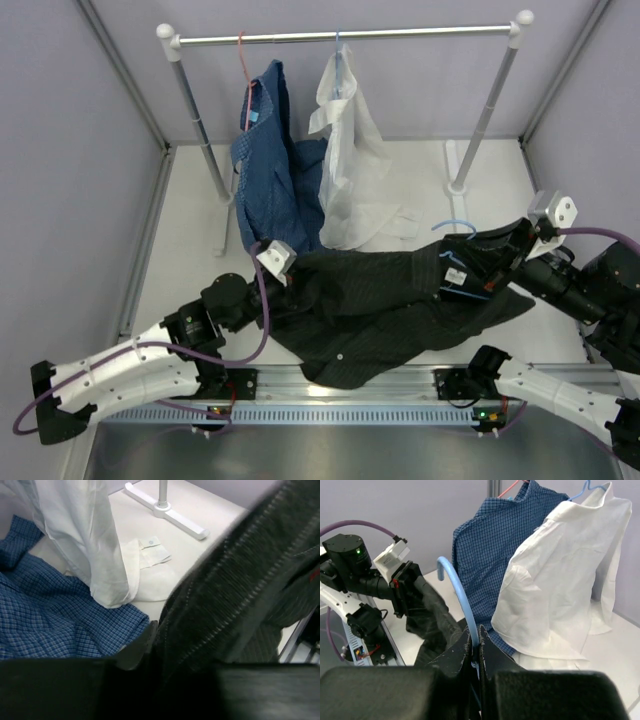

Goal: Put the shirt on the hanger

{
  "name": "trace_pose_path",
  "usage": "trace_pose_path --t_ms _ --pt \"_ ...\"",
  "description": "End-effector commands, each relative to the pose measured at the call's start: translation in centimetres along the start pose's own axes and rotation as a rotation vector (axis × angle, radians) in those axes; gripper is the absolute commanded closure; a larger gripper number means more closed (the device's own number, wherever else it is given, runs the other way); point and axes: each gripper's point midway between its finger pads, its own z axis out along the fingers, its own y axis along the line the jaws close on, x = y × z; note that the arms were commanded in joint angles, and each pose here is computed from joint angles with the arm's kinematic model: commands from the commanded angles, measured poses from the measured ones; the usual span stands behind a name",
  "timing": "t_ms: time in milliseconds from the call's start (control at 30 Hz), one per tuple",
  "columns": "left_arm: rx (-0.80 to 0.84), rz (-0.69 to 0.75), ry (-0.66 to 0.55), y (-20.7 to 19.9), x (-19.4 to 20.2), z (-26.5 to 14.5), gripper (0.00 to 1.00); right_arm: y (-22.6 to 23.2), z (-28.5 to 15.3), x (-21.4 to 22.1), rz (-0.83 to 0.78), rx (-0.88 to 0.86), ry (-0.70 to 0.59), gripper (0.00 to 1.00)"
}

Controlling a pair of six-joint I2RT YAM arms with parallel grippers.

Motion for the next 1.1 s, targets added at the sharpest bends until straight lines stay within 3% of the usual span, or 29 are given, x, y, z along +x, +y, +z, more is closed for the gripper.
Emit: trace_pose_path --t_ms 0,300,367,500,667,700,733,767,900,1000,1033,1067 --pt "-0.091 -0.055 -0.117 1.2 -3.9 0.8 1.00 -0.3 -0.5 -1.3 -0.009 0.021 -0.029 1.00" --pt "-0.612 -0.185 -0.098 9.4 -2.0 -2.2 1.00 -4.4 -1.6 -0.3 0.010 0.255 -0.056 1.00" --pt "-0.599 -0.196 -0.115 9.3 -2.2 -2.4 1.00 -5.1 -2.3 -0.4 0.019 0.299 -0.076 1.00" --pt "-0.418 -0.176 -0.101 6.4 -2.6 -0.8 1.00 -4.2 -2.0 -0.4 0.024 0.250 -0.078 1.00" --pt "-0.168 -0.123 -0.114 2.1 -5.1 0.9 0.69 -3.4 -0.5 0.0 0.024 0.199 -0.048 1.00" --pt "-0.148 -0.112 -0.117 1.8 -5.5 0.9 0.35 -3.4 -0.4 0.1 0.020 0.202 -0.044 1.00" --pt "-0.147 -0.101 -0.108 1.8 -5.6 0.9 0.13 -3.5 -0.3 0.1 0.019 0.206 -0.041 1.00" --pt "-0.152 -0.079 -0.106 2.0 -6.4 0.5 0.02 -3.7 -0.4 0.2 0.016 0.217 -0.040 1.00" --pt "-0.171 -0.030 -0.124 2.7 -9.9 -1.5 0.02 -5.5 -0.7 1.0 0.008 0.317 -0.021 1.00" --pt "-0.047 -0.009 -0.192 0.8 -13.5 -2.6 0.02 -5.8 -0.4 1.9 0.005 0.335 0.006 1.00" --pt "0.071 0.027 -0.203 -1.3 -14.4 -2.6 0.02 -5.6 -0.3 2.0 0.004 0.324 0.010 1.00" --pt "0.124 0.041 -0.173 -2.6 -14.3 -1.5 0.02 -4.8 0.0 2.2 -0.008 0.274 0.020 1.00"
